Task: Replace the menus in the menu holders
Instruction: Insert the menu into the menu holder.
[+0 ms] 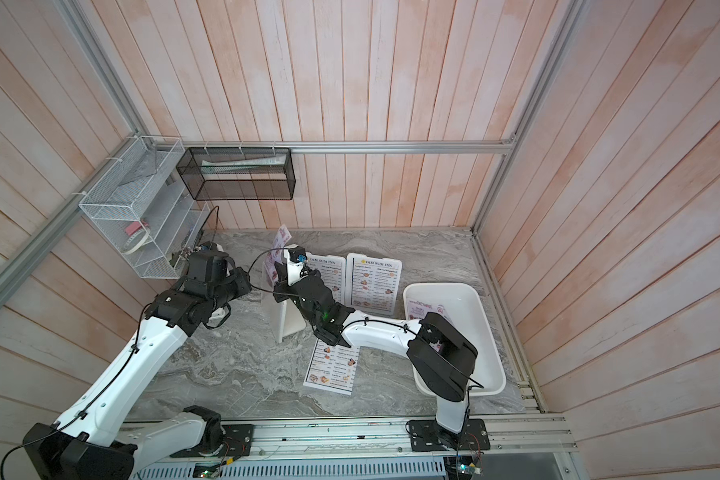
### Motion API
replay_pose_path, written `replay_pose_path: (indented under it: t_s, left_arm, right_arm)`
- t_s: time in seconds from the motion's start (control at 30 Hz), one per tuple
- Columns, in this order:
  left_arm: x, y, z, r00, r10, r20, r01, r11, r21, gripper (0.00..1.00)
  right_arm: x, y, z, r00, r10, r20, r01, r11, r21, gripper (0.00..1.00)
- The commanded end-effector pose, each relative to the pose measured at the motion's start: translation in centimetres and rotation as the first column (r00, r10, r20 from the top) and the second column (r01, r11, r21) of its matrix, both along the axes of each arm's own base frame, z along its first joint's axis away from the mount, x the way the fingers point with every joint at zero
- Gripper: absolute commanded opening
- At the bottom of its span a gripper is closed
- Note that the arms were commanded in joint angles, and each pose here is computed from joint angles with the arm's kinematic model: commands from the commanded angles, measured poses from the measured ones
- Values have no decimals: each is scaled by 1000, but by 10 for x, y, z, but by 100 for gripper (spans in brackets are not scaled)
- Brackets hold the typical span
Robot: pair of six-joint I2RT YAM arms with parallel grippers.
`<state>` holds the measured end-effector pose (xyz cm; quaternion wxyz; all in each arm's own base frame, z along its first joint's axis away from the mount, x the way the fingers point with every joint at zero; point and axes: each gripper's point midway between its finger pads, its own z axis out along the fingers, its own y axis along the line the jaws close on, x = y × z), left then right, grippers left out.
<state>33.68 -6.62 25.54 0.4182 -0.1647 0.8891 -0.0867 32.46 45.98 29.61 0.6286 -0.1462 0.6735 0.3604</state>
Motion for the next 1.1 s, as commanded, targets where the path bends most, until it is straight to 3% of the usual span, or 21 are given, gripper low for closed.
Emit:
replay_pose_path:
  t_s: [0.0, 0.53, 1.07]
  left_arm:
    - [-2, 3, 10, 1000, 0, 25, 0, 1000, 3, 45]
    - [-3, 4, 8, 1000, -2, 22, 2, 1000, 7, 46]
    - [-1, 4, 11, 1000, -2, 27, 2, 1000, 12, 46]
  right_arm:
    - [-6, -2, 14, 1000, -2, 27, 0, 999, 45, 0]
    - [-4, -3, 13, 998, -19, 65, 14, 997, 72, 0]
    - [-19, -7, 15, 993, 42, 108, -54, 992, 115, 2]
